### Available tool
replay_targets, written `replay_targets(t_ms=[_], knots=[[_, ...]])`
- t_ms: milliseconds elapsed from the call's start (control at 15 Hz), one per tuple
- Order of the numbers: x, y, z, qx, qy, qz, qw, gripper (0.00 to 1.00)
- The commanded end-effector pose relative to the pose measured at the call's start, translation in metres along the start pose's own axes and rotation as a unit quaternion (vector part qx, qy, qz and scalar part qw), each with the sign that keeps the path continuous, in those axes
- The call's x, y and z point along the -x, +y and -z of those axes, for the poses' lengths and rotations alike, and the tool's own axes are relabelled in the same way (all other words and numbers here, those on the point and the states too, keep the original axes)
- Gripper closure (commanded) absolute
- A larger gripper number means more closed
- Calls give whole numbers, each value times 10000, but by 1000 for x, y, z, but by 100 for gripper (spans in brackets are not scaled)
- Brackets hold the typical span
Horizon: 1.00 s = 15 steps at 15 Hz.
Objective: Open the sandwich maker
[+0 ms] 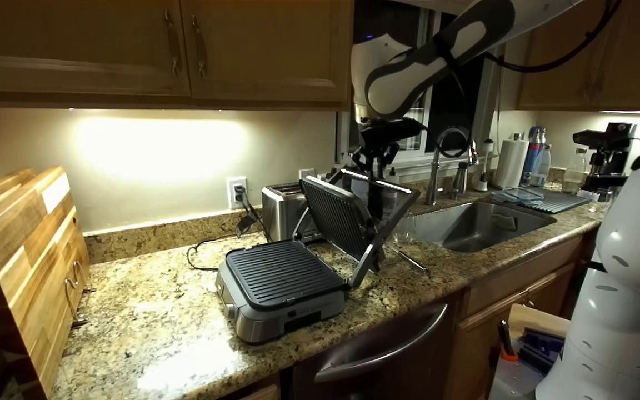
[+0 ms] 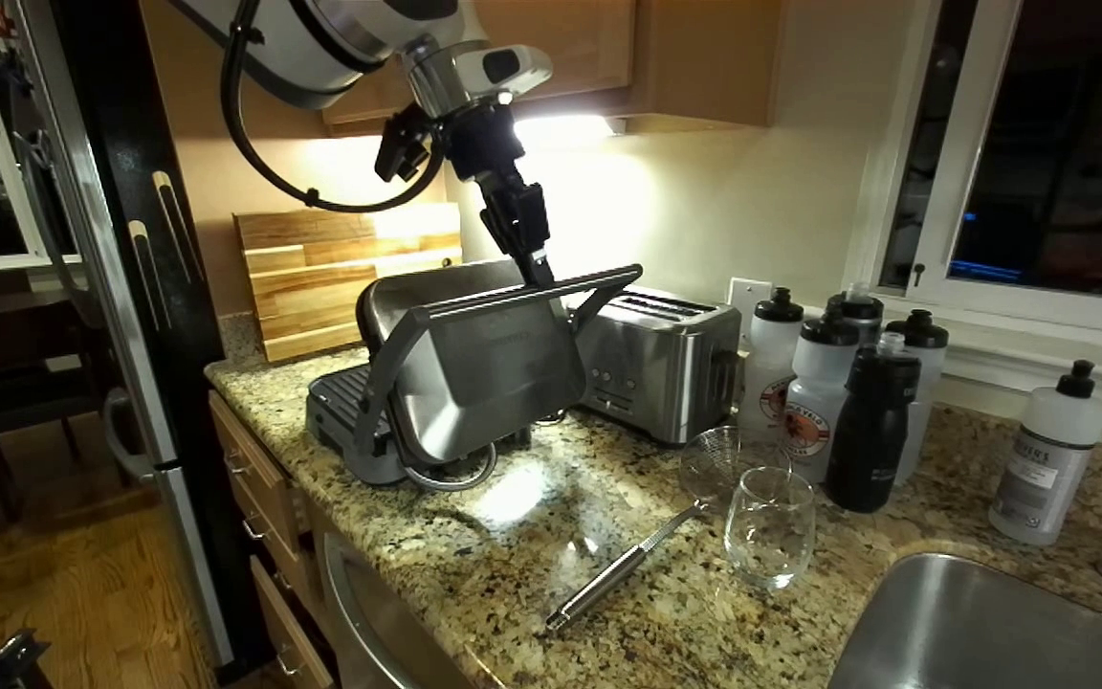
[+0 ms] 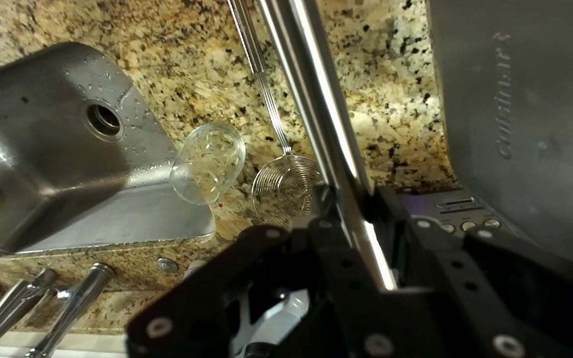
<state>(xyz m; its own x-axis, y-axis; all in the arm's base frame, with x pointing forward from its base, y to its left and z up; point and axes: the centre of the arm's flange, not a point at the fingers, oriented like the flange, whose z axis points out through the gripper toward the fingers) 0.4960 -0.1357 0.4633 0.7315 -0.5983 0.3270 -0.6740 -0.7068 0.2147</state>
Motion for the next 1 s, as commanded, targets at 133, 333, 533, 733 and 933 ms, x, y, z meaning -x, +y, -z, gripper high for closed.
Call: replay_targets(t_ms=[133,333,533,733,933], knots=[[42,-22,-18,-37,-360,-165,9992,94],[37,-20,-3,-71,-279,-163,9995,51],[38,-20,-1,-60,-307,-126,9994,37],[46,-23,-3,-53,-412,-57,9991,18],[52,-24,0,25,-361,30,9993,2]])
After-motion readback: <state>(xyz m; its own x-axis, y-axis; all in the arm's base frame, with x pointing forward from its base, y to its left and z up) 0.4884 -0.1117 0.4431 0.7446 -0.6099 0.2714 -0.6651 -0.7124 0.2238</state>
